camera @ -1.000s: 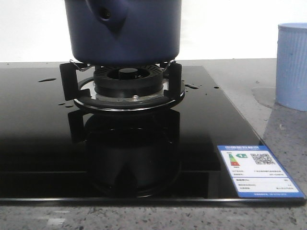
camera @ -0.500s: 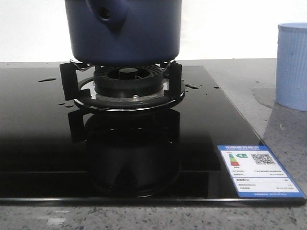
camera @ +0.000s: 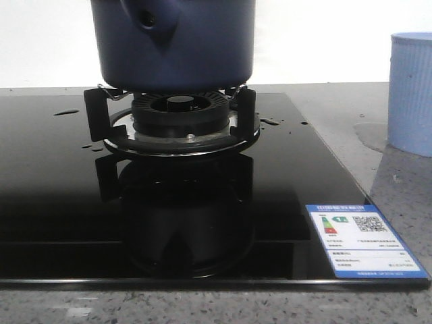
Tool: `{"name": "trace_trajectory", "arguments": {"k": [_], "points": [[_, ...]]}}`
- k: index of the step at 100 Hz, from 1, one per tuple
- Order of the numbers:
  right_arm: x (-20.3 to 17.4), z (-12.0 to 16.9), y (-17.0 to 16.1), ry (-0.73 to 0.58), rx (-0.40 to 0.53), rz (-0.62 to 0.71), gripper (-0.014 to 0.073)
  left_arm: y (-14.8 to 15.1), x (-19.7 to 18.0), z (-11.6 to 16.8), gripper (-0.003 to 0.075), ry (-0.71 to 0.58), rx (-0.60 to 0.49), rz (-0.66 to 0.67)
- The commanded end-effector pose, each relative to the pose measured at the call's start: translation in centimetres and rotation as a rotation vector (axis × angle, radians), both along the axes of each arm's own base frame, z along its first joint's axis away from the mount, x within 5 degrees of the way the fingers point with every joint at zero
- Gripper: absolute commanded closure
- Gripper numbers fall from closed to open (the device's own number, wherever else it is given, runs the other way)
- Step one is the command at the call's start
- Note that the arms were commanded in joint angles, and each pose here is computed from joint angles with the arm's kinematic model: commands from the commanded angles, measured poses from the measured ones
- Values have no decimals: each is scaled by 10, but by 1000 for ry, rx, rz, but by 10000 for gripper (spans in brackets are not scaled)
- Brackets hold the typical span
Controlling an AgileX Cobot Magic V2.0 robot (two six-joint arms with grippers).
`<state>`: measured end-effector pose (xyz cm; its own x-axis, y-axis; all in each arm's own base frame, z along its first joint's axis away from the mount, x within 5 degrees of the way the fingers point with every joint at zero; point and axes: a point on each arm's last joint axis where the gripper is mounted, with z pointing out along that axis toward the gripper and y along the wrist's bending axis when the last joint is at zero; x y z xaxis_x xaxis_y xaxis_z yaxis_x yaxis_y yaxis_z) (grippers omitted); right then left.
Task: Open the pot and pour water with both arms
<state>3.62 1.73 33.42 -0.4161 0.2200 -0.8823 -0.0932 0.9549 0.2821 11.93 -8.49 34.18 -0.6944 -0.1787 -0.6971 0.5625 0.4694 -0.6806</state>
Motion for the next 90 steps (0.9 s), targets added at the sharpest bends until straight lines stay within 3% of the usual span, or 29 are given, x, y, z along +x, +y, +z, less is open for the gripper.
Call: {"name": "trace_trajectory", "arguments": {"k": [1, 29, 40, 47, 56, 75, 90], "points": [[3, 14, -1, -81, -17, -11, 669, -5, 6, 28, 335, -84, -148, -62], [3, 14, -1, -75, -28, -5, 669, -5, 28, 56, 356, -652, 134, -97], [3, 14, -1, -76, -36, -4, 669, -3, 37, 58, 248, -821, 249, -86], [3, 14, -1, -76, -36, -4, 669, -2, 44, 58, 142, -850, 274, -63], [3, 14, -1, -81, -36, -5, 669, -2, 54, 56, 60, -821, 264, -9], [4, 17, -2, -111, -33, -12, 669, -13, 69, 47, 58, -897, 309, -61], [5, 18, -2, -123, -32, -15, 669, -20, 91, 46, 59, -868, 294, -52]]}}
